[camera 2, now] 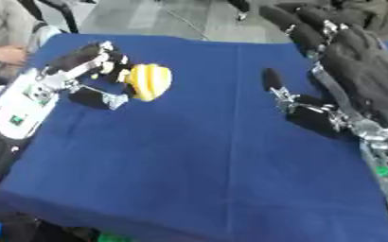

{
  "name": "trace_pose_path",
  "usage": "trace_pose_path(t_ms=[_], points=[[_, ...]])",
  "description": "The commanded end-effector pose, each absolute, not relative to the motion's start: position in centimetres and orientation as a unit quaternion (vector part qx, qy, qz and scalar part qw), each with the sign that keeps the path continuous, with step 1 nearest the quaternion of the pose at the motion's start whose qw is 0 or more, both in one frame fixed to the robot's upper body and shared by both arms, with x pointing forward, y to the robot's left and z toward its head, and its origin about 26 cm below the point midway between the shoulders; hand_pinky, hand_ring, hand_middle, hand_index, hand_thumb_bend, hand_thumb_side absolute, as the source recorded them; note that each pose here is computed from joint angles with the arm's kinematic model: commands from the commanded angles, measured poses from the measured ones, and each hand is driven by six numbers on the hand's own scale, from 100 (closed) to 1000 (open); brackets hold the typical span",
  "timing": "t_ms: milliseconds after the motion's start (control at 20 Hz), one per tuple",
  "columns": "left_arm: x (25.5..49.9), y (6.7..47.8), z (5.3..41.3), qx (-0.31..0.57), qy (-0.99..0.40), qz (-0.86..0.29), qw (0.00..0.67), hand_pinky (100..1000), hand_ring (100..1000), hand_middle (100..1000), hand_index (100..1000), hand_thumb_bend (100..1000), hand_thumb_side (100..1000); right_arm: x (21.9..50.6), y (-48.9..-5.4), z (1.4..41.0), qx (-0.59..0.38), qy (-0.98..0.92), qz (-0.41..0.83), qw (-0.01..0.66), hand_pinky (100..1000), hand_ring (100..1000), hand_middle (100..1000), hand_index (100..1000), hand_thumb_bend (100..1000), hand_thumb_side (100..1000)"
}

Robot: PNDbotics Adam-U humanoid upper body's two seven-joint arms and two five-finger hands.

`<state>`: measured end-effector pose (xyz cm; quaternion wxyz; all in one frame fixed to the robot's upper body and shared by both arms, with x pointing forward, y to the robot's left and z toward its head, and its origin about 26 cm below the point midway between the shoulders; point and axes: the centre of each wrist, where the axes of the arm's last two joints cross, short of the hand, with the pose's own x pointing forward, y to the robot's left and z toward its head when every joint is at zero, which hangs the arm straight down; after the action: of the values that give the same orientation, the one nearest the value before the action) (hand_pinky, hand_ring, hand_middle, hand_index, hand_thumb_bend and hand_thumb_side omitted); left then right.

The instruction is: Pick up the objects with one hand, pass them to the other hand, and then place them into the box on the other side of the table.

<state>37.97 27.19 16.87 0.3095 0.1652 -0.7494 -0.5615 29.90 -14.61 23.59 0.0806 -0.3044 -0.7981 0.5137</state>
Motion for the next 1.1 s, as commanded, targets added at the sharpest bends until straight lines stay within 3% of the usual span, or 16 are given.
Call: trace_pose_path(t_ms=[50, 200, 250, 1100], points=[[37.8, 25.6, 18.5, 0.145, -0.758, -0.572, 0.279, 663, 300, 185, 273, 100, 247, 29.3, -13.9, 24.5, -0.295, -0.796, 0.526, 0.051, 889, 928, 912, 991, 196, 100], [37.8, 24.3, 19.1, 0.121, -0.762, -0.579, 0.264, 664, 299, 184, 273, 100, 287, 29.2, -13.3, 24.6, -0.286, -0.787, 0.546, 0.036, 892, 930, 922, 996, 270, 100], [37.7, 24.0, 19.3, 0.115, -0.763, -0.58, 0.261, 664, 298, 184, 273, 100, 248, 29.1, -13.2, 24.6, -0.283, -0.783, 0.553, 0.033, 893, 930, 922, 998, 265, 100], [37.1, 21.4, 21.5, 0.046, -0.776, -0.585, 0.23, 666, 293, 182, 271, 100, 251, 28.8, -12.3, 24.1, -0.255, -0.76, 0.596, 0.043, 884, 917, 906, 998, 136, 100]])
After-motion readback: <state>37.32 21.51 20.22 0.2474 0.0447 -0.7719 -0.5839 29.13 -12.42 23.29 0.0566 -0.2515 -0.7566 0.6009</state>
